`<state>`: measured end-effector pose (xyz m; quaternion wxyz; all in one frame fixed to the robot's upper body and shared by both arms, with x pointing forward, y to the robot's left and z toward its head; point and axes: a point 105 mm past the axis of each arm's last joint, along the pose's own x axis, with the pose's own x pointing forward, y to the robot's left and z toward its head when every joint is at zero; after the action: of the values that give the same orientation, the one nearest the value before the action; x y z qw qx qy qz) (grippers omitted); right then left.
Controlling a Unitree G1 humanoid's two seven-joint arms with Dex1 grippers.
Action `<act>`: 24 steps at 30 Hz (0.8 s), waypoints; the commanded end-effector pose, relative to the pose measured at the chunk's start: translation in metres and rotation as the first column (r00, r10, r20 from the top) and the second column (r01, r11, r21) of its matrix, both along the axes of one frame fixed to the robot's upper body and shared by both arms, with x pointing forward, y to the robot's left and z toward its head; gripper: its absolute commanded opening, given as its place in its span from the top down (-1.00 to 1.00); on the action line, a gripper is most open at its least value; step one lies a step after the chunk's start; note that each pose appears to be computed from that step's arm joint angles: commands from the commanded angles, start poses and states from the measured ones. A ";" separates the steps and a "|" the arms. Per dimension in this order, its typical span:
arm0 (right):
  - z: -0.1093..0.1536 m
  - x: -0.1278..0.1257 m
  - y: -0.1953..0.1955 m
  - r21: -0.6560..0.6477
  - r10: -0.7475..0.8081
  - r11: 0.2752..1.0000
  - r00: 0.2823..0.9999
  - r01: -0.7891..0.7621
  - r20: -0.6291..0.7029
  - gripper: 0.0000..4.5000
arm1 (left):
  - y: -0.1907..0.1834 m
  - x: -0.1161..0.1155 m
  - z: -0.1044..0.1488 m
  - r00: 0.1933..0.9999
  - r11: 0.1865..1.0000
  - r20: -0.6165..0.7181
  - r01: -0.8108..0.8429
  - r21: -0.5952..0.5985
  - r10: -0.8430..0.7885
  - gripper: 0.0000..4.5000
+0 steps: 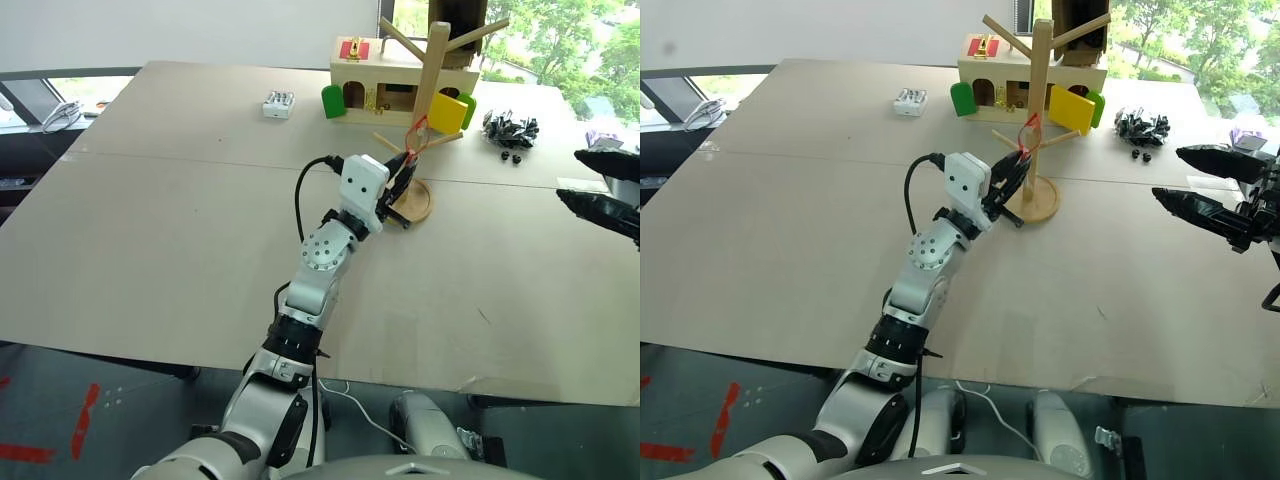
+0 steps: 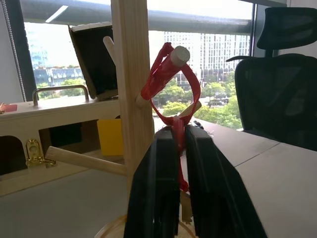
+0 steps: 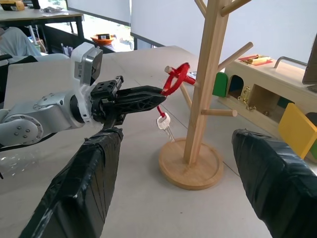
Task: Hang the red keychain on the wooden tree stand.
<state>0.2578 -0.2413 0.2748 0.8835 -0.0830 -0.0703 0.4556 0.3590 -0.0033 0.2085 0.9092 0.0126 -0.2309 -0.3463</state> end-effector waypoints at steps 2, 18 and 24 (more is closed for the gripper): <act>0.010 -0.005 0.000 -0.004 -0.005 1.000 0.998 0.006 0.059 -0.69 | -0.004 -0.005 0.017 0.998 0.999 0.066 0.015 -0.035 -0.013 -0.10; -0.070 0.050 0.018 0.191 -0.360 0.919 0.932 0.346 0.040 -0.69 | 0.109 0.016 -0.059 0.918 0.944 -0.229 -0.329 0.013 0.323 -0.98; -0.106 0.076 0.005 0.248 -0.628 0.760 0.776 0.600 0.047 -0.69 | 0.149 0.013 -0.070 0.856 0.890 -0.260 -0.456 0.028 0.446 -0.98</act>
<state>0.3333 -0.2295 0.1572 0.9816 -0.0041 -0.1123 0.1546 0.3747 0.1430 0.1195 0.9893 0.0056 -0.0729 -0.1259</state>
